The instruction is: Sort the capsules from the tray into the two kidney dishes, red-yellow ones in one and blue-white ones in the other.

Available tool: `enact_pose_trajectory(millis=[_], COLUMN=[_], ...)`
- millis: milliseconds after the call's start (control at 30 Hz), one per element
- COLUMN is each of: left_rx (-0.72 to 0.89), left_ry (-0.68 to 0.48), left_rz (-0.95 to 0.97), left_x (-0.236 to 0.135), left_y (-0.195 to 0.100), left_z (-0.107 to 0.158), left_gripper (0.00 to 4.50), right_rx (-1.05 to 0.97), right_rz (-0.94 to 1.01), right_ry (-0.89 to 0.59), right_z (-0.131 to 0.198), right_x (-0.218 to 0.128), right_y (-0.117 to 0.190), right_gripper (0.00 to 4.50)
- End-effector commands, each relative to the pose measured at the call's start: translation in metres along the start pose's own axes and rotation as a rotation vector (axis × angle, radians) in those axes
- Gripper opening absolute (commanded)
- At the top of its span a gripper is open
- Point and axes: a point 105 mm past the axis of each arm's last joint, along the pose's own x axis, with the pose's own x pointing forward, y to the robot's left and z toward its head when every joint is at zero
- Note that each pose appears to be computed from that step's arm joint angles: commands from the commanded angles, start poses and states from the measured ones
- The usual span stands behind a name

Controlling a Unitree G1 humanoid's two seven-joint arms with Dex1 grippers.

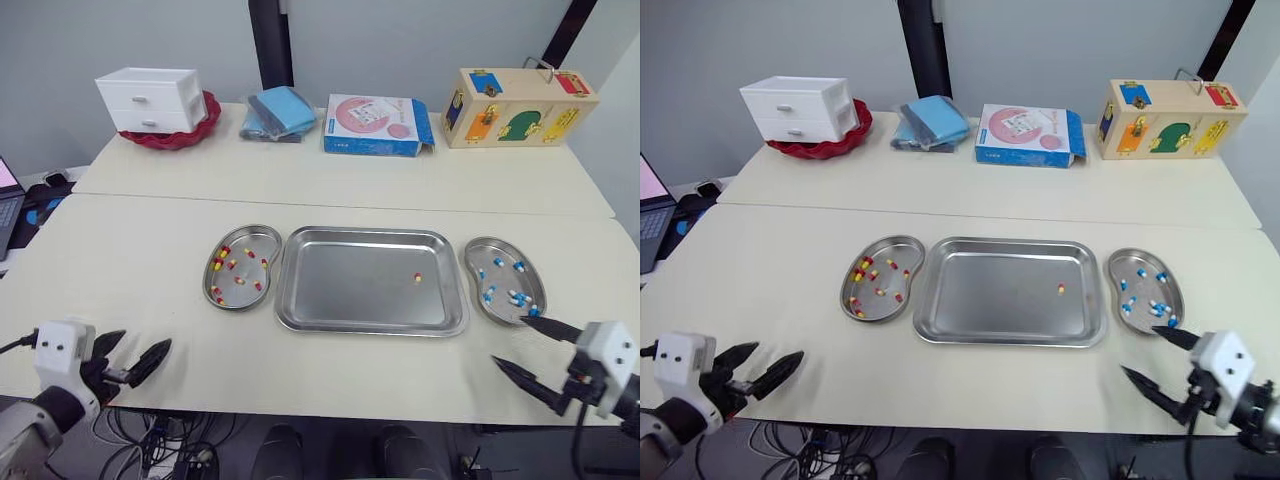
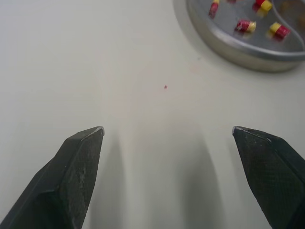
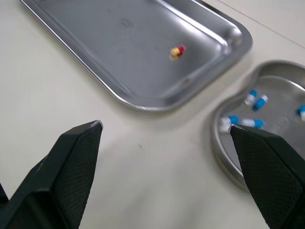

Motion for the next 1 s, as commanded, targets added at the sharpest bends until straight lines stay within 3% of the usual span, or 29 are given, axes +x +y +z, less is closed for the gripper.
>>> enact_pose_trajectory(millis=[33, 200, 567, 1000], left_rx=[0.029, 0.033, 0.058, 0.203], left_ry=[-0.019, -0.003, -0.013, -0.026], left_rz=[0.011, -0.011, -0.046, -0.313], left_x=[-0.011, -0.017, -0.011, -0.006], left_y=[0.004, -0.004, -0.017, -0.057], left_z=[0.000, -0.009, -0.001, 0.012], left_gripper=[4.47, 4.47, 4.47, 4.47], right_rx=[-0.023, 0.005, -0.011, 0.030], right_rz=[-0.006, -0.004, 0.019, 0.046], right_ry=[0.027, 0.066, 0.040, -0.118], right_z=[-0.003, -0.016, -0.017, 0.008], right_x=[-0.015, -0.022, -0.013, 0.026], right_y=[-0.008, -0.010, -0.001, 0.047], right_gripper=[4.50, 4.50, 4.50, 4.50])
